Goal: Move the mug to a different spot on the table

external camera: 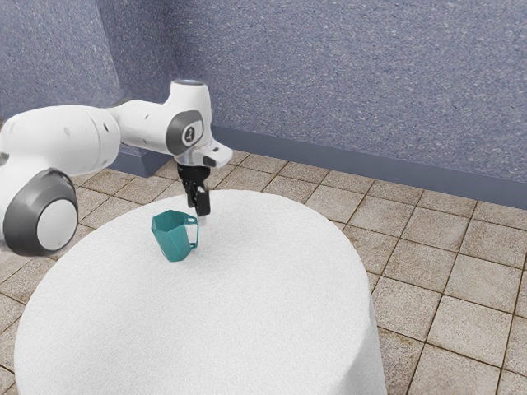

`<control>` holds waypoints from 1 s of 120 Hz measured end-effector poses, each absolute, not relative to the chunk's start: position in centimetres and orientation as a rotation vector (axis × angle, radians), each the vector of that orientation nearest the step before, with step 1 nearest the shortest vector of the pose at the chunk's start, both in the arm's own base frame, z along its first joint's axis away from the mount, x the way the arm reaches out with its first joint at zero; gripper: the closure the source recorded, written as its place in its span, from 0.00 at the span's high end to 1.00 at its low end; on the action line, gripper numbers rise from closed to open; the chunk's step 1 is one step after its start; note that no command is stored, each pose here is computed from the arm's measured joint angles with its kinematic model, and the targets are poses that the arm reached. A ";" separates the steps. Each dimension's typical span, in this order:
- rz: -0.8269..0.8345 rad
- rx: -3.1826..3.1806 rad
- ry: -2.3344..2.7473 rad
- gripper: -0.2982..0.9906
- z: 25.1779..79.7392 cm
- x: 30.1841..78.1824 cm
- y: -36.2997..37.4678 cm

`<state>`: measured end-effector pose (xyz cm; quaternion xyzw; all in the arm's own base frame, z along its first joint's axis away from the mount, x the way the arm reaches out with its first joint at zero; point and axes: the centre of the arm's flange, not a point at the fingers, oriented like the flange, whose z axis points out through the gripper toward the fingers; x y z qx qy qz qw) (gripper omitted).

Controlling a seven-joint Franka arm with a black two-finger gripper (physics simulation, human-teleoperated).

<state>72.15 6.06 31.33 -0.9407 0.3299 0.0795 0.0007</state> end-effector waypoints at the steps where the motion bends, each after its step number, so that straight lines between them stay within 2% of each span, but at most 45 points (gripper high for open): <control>1: 0.252 -2.953 1.041 0.77 31.2 72.2 6.1; 67: 0.315 -2.908 1.265 0.76 27.0 72.2 7.1; 88: 0.341 -2.896 1.319 0.63 26.6 72.0 6.6; 120: 0.452 -2.892 1.370 0.52 26.3 71.1 6.6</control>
